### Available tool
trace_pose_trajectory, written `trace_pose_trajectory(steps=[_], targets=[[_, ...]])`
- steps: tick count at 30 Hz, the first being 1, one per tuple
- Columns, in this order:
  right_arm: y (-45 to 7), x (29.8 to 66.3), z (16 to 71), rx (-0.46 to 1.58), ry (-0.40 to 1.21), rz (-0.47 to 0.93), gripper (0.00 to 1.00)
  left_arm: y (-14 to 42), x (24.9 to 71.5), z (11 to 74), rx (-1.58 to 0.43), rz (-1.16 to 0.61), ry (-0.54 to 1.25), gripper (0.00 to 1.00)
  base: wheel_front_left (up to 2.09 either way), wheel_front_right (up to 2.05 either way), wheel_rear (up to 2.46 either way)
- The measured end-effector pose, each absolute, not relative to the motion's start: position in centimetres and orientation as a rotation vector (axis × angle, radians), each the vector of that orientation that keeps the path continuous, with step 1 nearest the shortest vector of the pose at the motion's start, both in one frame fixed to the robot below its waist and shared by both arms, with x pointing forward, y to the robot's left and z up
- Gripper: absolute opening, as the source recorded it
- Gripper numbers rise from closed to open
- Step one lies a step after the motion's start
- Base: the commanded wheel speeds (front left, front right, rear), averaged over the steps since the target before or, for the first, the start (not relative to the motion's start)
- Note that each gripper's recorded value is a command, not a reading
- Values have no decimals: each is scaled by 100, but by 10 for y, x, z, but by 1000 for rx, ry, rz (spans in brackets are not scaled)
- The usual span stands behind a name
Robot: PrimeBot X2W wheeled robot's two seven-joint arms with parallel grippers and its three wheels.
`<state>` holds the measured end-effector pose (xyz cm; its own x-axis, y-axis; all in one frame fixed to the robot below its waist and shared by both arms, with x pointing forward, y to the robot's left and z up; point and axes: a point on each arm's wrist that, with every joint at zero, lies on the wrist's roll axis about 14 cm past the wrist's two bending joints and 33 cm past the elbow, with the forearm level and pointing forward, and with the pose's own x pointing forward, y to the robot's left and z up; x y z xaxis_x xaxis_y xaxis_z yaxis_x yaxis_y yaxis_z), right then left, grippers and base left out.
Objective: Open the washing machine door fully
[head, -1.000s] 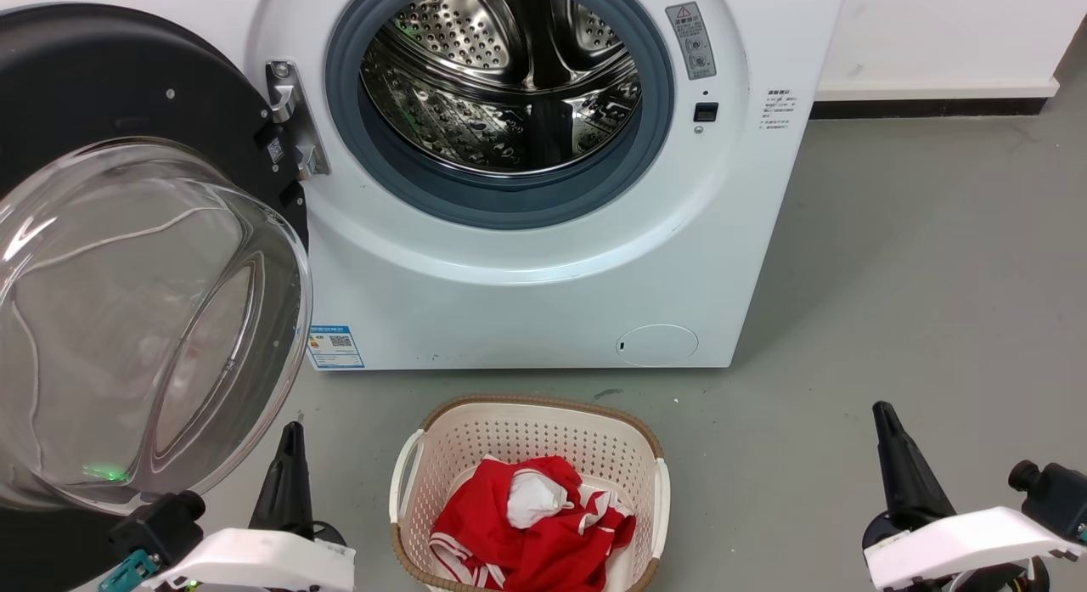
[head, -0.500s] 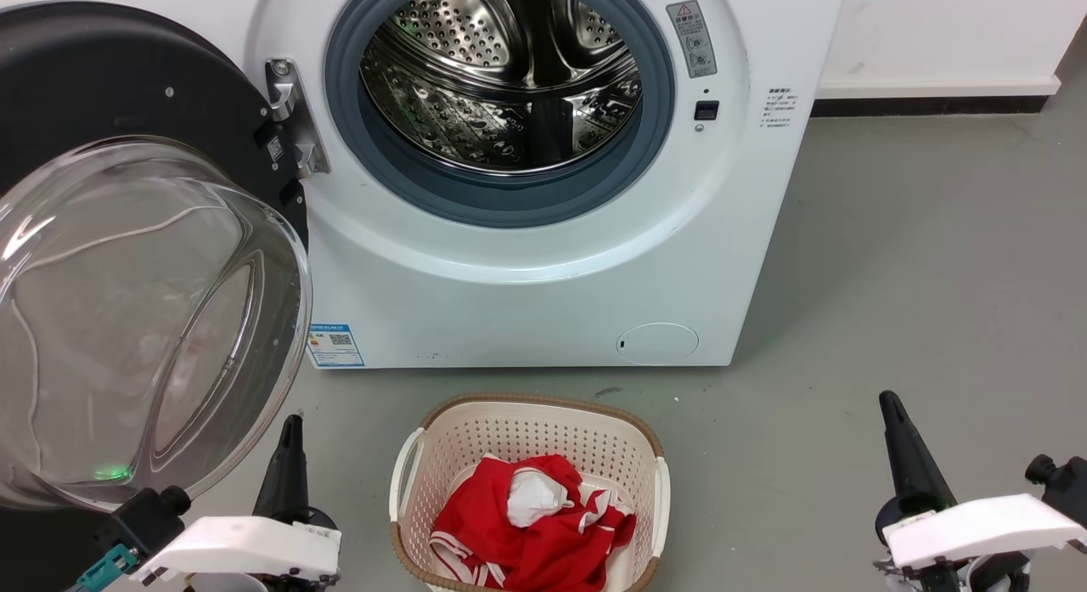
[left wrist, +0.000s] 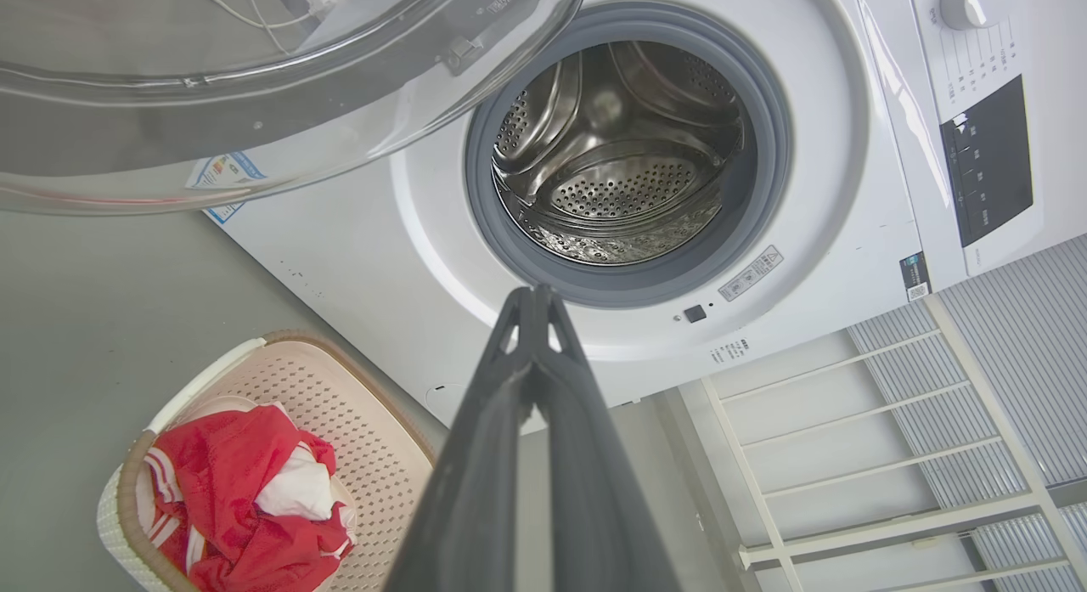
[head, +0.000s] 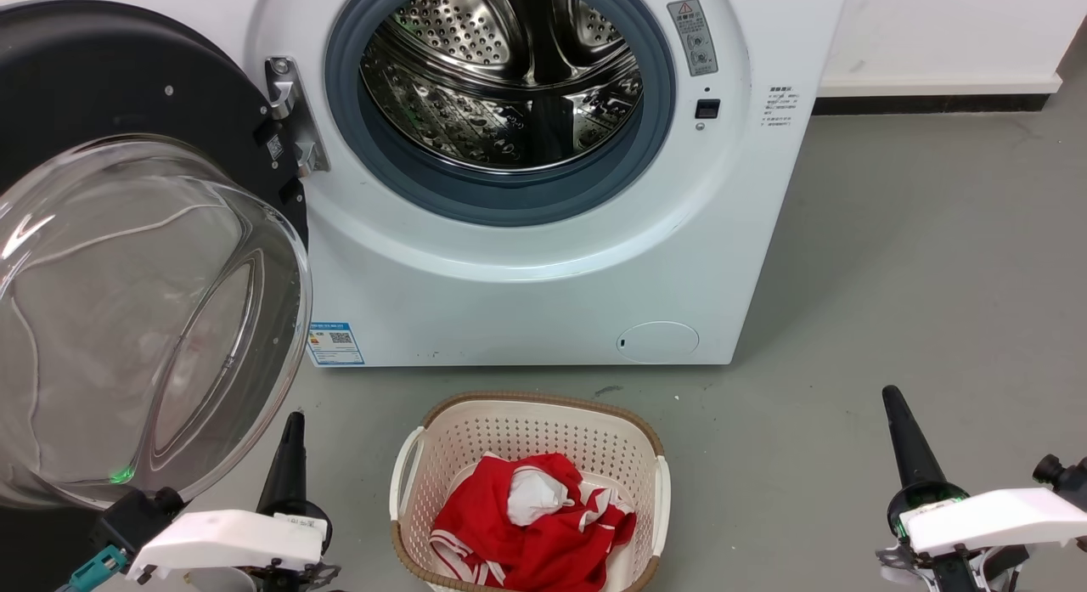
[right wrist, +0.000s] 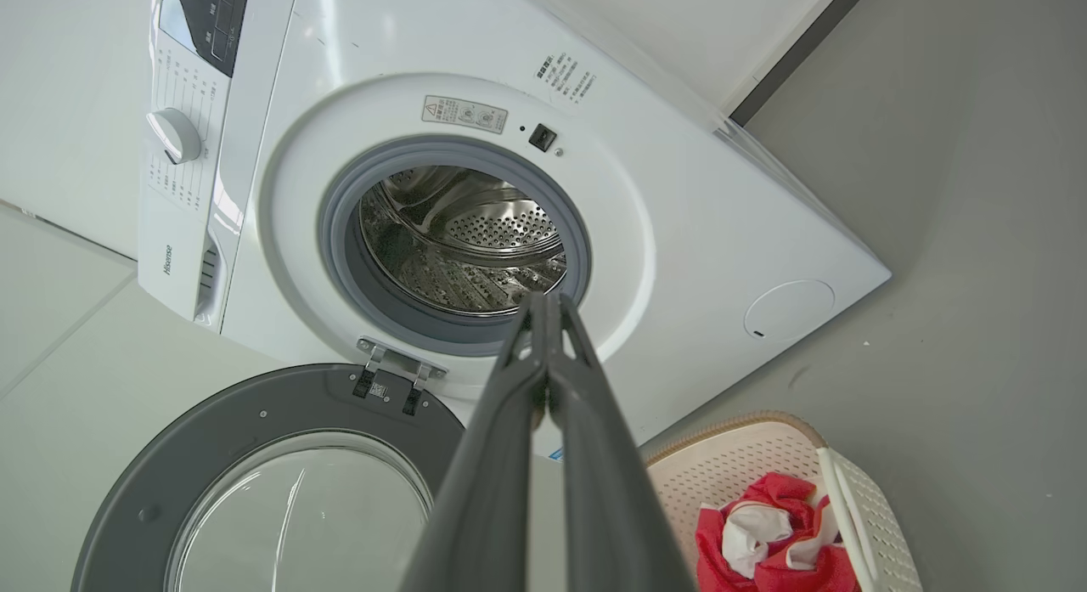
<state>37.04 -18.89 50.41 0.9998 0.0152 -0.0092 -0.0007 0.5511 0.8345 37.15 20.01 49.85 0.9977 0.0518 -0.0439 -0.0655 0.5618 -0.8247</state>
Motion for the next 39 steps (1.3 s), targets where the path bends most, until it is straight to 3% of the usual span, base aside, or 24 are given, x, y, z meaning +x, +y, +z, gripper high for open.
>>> trace_pose_trajectory(steps=[39], targets=[[-196, 380, 501, 1361, 21, -13, 0, 200, 381, 499, -1358, 41, 24, 0, 0, 0, 0]])
